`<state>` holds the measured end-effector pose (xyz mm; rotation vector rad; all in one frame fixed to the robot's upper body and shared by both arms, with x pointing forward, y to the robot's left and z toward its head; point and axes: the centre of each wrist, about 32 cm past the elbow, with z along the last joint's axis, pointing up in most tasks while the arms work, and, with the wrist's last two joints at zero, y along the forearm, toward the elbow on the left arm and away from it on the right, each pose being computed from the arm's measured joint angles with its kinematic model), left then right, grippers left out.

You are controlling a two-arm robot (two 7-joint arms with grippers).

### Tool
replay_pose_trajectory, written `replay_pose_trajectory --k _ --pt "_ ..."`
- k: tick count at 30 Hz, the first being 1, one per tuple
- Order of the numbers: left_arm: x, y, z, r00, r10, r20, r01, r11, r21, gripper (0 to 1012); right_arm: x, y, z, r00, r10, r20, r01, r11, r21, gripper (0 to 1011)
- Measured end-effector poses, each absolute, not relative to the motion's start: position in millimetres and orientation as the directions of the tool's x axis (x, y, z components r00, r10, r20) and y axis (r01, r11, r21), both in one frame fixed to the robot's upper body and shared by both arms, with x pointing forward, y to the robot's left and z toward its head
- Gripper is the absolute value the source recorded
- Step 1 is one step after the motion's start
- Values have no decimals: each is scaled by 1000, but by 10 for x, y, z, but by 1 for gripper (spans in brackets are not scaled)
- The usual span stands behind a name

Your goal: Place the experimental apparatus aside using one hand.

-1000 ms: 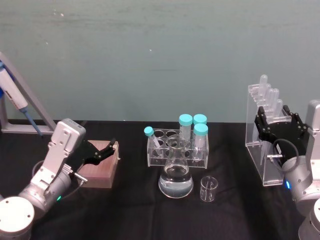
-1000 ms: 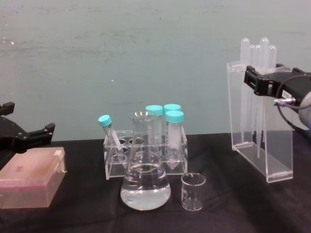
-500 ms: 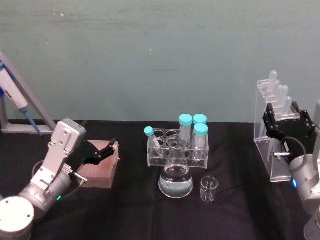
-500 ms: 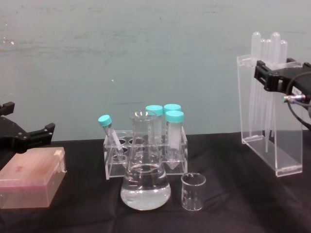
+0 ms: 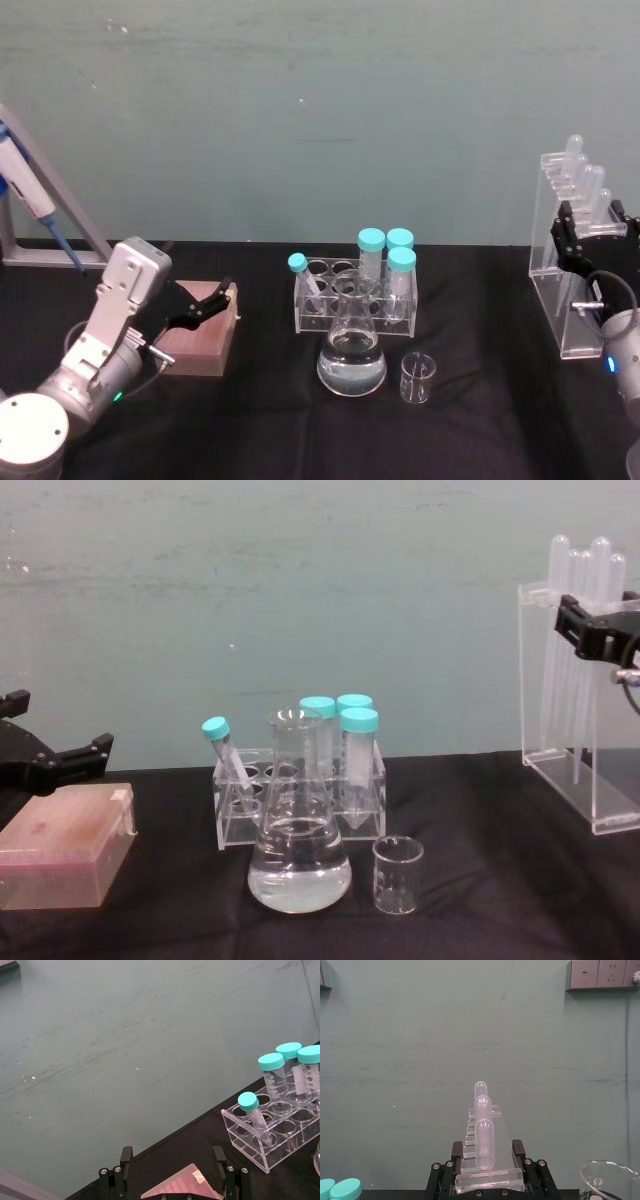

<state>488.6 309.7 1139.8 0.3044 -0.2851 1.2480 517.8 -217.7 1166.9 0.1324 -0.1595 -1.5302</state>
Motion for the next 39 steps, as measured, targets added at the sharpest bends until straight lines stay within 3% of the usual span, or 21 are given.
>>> replay_pose_trajectory --k 39 --pt "4886 3097 11398 292 880 374 -955 287 70 1000 5166 -2813 11581 23 -1000 -2 978 22 209 609"
